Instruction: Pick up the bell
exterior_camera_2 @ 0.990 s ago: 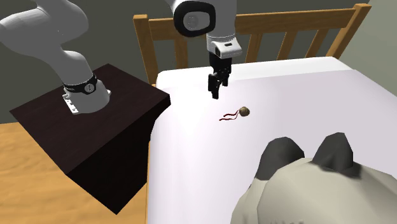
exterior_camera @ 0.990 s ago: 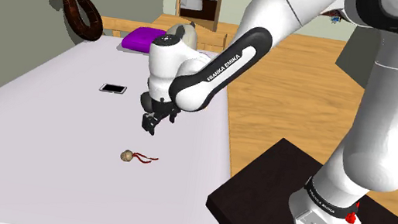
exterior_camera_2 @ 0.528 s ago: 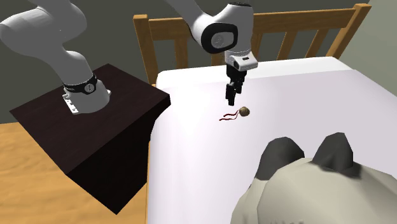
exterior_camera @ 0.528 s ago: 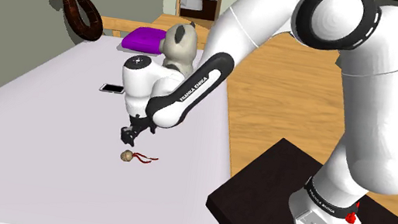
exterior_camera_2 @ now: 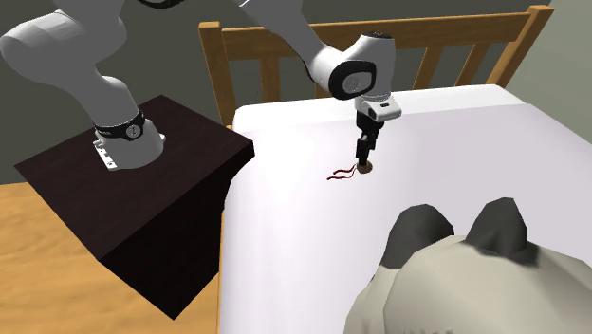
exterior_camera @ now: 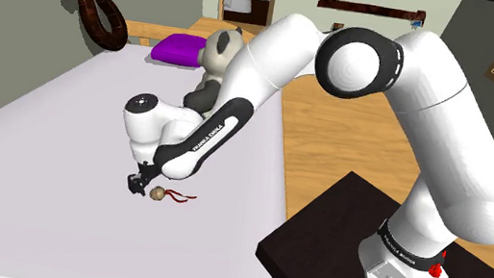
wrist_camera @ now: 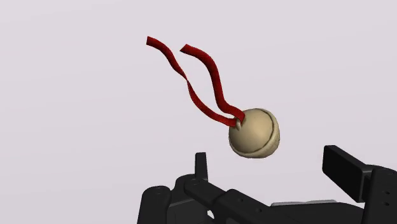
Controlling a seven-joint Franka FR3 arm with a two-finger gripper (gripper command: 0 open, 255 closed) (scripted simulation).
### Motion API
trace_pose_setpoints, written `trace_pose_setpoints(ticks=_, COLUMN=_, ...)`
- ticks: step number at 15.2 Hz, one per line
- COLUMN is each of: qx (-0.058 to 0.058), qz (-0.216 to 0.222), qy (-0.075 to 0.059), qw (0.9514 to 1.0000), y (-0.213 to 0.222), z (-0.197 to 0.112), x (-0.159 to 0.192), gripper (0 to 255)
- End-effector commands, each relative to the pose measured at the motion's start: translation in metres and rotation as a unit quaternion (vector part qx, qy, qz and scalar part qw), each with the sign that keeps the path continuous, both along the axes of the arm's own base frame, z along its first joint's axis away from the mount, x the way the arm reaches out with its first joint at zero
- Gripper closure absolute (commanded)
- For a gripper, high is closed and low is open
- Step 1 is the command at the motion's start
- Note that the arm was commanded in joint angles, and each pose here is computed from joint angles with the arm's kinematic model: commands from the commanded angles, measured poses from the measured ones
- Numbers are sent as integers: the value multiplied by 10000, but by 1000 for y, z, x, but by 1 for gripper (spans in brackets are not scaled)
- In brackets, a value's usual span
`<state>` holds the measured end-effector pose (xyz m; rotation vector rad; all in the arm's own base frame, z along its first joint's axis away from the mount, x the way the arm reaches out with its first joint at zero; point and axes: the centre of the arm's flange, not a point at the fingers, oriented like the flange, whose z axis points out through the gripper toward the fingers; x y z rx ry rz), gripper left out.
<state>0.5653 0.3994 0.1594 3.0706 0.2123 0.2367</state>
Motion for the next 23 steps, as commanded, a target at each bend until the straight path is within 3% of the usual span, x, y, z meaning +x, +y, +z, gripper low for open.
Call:
trace_pose_setpoints(ticks=1, qx=-2, qz=0, qy=-5, qw=10000, y=1, z=-11, x=2, gripper=0)
trace_pose_setpoints(ticks=8, qx=-2, qz=0, qy=-5, qw=10000, y=1, z=-36, x=2, gripper=0)
trace_pose_setpoints(ticks=9, qx=-2, qz=0, qy=-5, qw=10000, y=1, z=-36, x=2, gripper=255)
trace_pose_setpoints(ticks=18, qx=-2, qz=0, qy=-5, qw=10000, y=1, z=-36, x=2, gripper=255)
trace_pose_setpoints(ticks=23, qx=-2, qz=0, qy=-5, qw=10000, y=1, z=-9, x=2, gripper=255)
